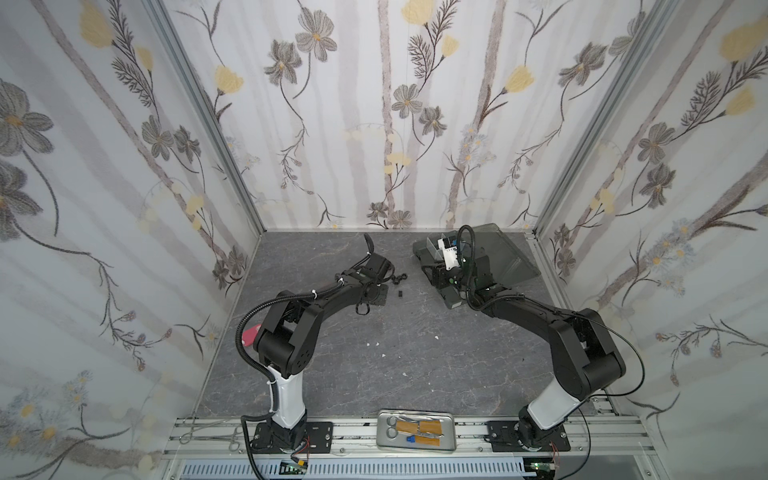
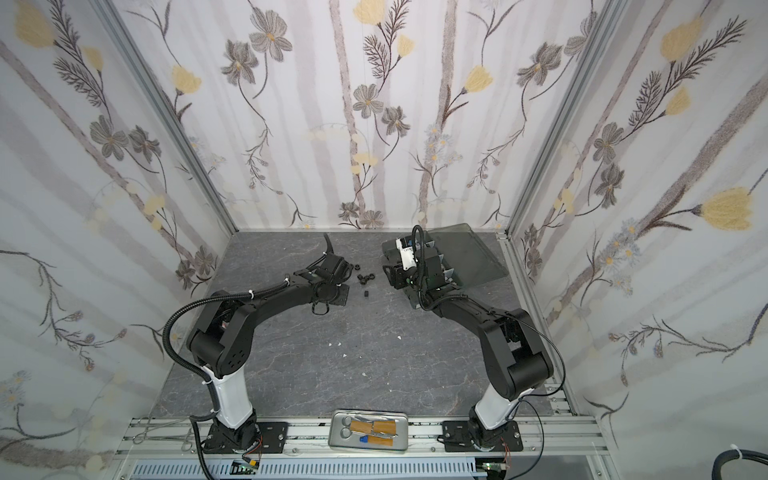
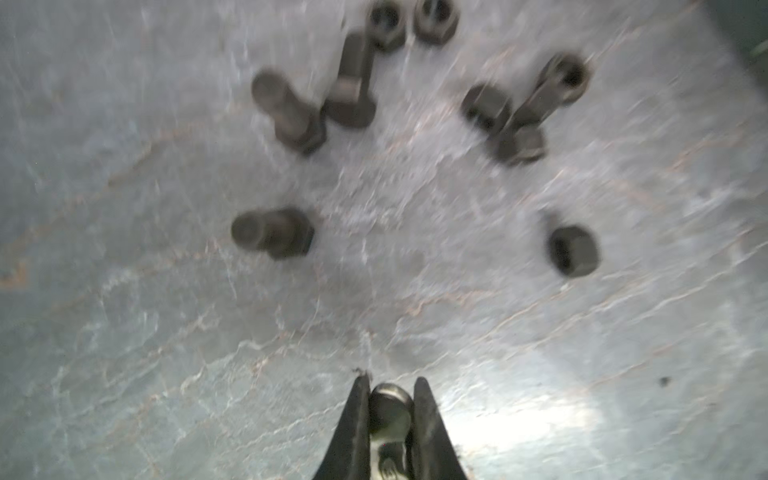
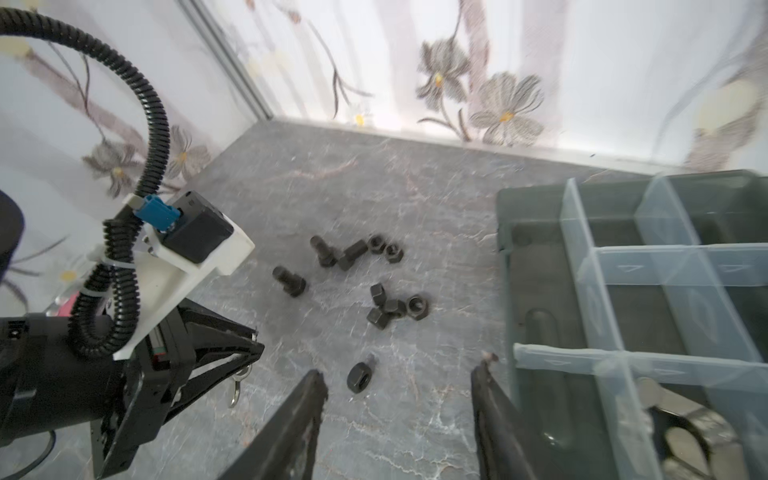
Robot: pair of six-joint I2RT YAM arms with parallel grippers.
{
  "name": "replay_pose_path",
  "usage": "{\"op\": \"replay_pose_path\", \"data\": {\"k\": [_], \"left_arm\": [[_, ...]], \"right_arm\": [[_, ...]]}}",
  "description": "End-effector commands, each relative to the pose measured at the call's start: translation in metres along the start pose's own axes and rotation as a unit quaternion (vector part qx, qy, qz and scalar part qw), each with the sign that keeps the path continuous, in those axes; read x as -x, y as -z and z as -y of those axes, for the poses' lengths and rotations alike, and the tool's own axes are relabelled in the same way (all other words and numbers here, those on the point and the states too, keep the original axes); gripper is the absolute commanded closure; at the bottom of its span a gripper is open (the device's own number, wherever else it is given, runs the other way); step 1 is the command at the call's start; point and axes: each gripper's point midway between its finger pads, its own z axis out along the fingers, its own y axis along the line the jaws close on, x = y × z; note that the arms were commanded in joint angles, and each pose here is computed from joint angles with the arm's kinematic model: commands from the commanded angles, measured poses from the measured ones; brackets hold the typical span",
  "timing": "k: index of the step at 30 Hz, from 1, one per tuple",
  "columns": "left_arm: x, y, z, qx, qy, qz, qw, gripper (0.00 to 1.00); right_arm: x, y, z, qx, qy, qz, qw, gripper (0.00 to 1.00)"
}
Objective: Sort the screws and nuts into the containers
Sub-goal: 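Carry the wing nut in the left gripper over the wing nut compartment, then open the left gripper to drop the wing nut into the compartment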
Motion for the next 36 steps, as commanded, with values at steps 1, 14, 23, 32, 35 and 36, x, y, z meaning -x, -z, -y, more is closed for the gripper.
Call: {"op": "replay_pose_path", "data": {"k": [1,14,23,32,35,36], "left_arm": [[0.042,0.004,0.033,-0.036,-0.030,0.047,0.998,0.89],[0.146,-0.009,0.200,-0.200,-0.102,0.153,0.962,0.89],[0.159,-0.016,0.254,-0.295,-0.094,0.190,0.932,0.88],[0.153,-0.040,0.258,-0.299,-0.083,0.194,0.931,0.76],[0.158,-0.034,0.255,-0.291,-0.083,0.201,0.932,0.62],[0.159,-0.030,0.254,-0.289,-0.082,0.204,0.932,0.59]], "right_arm": [[0.043,0.026,0.027,-0.058,-0.037,0.096,0.993,0.43],[0.039,0.078,0.076,-0.147,-0.088,0.142,0.975,0.41],[0.032,0.096,0.087,-0.172,-0.088,0.149,0.970,0.41],[0.034,0.107,0.085,-0.170,-0.090,0.161,0.968,0.41],[0.033,0.109,0.085,-0.173,-0.087,0.160,0.968,0.41],[0.033,0.109,0.085,-0.173,-0.086,0.159,0.968,0.41]]}}
